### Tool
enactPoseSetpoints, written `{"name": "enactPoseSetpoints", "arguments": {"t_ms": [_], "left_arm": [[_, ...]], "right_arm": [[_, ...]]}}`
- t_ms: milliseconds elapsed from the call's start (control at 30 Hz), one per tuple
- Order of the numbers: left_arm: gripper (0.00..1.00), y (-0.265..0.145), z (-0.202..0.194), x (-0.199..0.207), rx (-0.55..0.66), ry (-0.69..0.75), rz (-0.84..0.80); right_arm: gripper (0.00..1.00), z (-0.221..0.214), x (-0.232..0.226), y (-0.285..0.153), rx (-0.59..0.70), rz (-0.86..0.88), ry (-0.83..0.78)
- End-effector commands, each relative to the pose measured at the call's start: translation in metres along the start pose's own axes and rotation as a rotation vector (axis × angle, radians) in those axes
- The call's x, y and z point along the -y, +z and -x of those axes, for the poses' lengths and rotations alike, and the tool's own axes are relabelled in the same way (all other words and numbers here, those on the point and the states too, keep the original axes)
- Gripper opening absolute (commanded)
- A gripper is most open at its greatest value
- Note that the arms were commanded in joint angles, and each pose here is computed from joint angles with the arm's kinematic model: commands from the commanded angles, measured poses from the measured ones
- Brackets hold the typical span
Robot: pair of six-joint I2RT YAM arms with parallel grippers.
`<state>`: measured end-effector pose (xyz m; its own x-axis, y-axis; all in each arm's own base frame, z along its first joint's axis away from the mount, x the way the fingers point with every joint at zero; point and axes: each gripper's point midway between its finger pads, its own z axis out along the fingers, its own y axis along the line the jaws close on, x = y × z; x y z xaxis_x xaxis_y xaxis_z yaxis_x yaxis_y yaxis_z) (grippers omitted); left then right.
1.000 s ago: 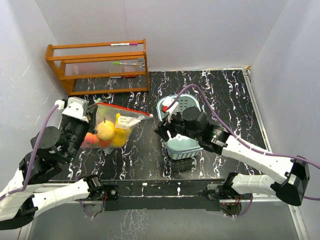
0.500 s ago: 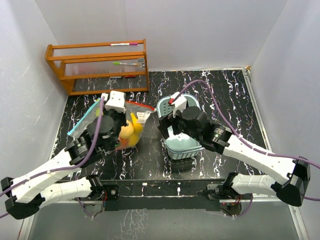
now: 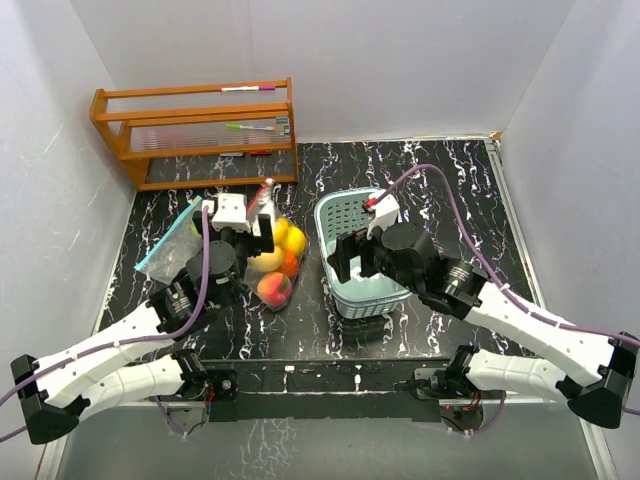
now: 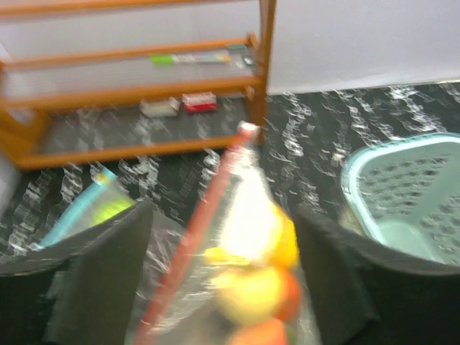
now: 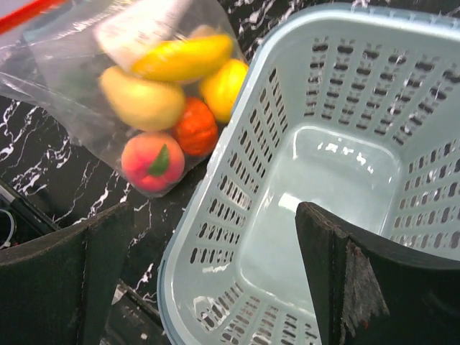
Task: Place the food in the zip-top bag and seal the zipper
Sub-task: Place the zipper food storage bag at the center of the board.
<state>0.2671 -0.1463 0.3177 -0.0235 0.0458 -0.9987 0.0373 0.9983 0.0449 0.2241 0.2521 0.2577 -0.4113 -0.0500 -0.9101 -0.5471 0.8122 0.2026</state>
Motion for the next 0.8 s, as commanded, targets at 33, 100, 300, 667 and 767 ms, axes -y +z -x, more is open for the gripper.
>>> {"name": "enactPoseSetpoints", "arguments": {"t_ms": [33, 100, 300, 667, 767], "left_arm": [[0.97, -0.018, -0.006, 0.000, -0.029, -0.095, -0.109], [0.97, -0.024, -0.007, -0.004, -0.053, -0.084, -0.129], [0.97, -0.038, -0.011, -0.006, -0.156, -0.018, -0.185], [0.97, -0.050, -0.020, -0.007, -0.214, -0.038, -0.234], [0.97, -0.050, -0.026, -0.001, -0.243, -0.018, -0.249]], "right_arm": [[0.99, -0.016, 0.001, 0.003, -0.078, -0.036, 0.111], [0.99, -0.018, -0.001, 0.004, -0.098, -0.042, 0.132], [0.99, -0.016, -0.003, 0.004, -0.097, -0.049, 0.188], [0.99, -0.025, 0.013, 0.002, -0.126, -0.194, 0.348], [0.99, -0.028, 0.027, 0.001, -0.110, -0.277, 0.369]]}}
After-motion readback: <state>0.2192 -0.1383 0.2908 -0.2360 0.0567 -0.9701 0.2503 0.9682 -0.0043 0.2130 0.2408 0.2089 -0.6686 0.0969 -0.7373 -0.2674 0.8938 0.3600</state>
